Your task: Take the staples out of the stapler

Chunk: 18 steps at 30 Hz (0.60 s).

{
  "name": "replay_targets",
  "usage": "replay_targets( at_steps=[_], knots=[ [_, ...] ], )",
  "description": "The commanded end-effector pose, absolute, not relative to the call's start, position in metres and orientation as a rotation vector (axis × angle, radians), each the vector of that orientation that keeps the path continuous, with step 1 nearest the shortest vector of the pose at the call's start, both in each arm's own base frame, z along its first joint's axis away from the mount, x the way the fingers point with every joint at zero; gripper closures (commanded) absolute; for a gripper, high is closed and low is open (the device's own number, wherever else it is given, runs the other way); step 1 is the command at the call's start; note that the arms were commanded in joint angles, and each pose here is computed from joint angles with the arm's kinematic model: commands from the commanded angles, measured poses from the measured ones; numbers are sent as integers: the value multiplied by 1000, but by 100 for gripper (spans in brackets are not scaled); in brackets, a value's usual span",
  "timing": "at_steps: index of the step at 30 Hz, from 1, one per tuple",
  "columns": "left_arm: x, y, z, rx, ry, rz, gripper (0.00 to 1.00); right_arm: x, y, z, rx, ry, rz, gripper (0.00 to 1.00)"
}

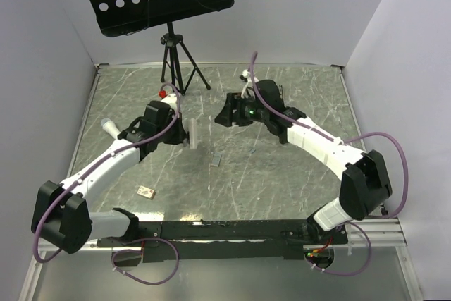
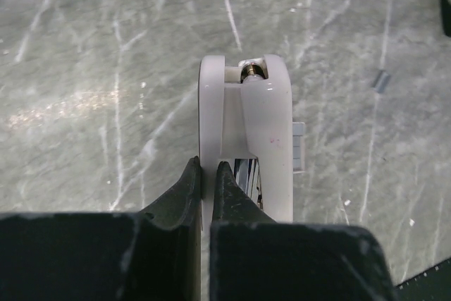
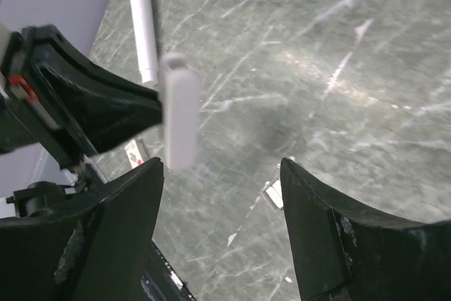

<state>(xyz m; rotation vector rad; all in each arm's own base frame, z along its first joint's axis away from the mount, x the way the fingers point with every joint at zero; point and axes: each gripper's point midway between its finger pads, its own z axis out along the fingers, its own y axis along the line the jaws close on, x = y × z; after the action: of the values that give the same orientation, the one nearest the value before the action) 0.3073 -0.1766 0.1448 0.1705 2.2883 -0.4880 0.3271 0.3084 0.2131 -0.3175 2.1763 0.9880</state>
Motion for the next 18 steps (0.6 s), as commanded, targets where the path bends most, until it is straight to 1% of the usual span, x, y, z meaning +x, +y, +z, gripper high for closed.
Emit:
replay_targets(
  at_steps=[1, 5, 10, 12, 15, 18],
  knots=[
    [329, -172, 170, 76, 2221, -426, 99, 323, 302, 238, -328, 2051, 1084, 27],
    [327, -182, 177, 38, 2220, -504, 99, 297, 336, 215, -407, 2058, 1279, 27],
    [322, -189, 190, -55, 2198, -607, 99, 274, 372, 207, -462, 2022, 1395, 24],
    [320, -191, 192, -76, 2194, -629, 99, 275, 376, 205, -421, 2030, 1394, 23],
    [319, -189, 197, -112, 2178, -640, 99, 282, 375, 194, -354, 2076, 1351, 25],
    [315, -191, 200, -123, 2173, -673, 99, 284, 379, 189, -369, 2096, 1347, 26]
  ],
)
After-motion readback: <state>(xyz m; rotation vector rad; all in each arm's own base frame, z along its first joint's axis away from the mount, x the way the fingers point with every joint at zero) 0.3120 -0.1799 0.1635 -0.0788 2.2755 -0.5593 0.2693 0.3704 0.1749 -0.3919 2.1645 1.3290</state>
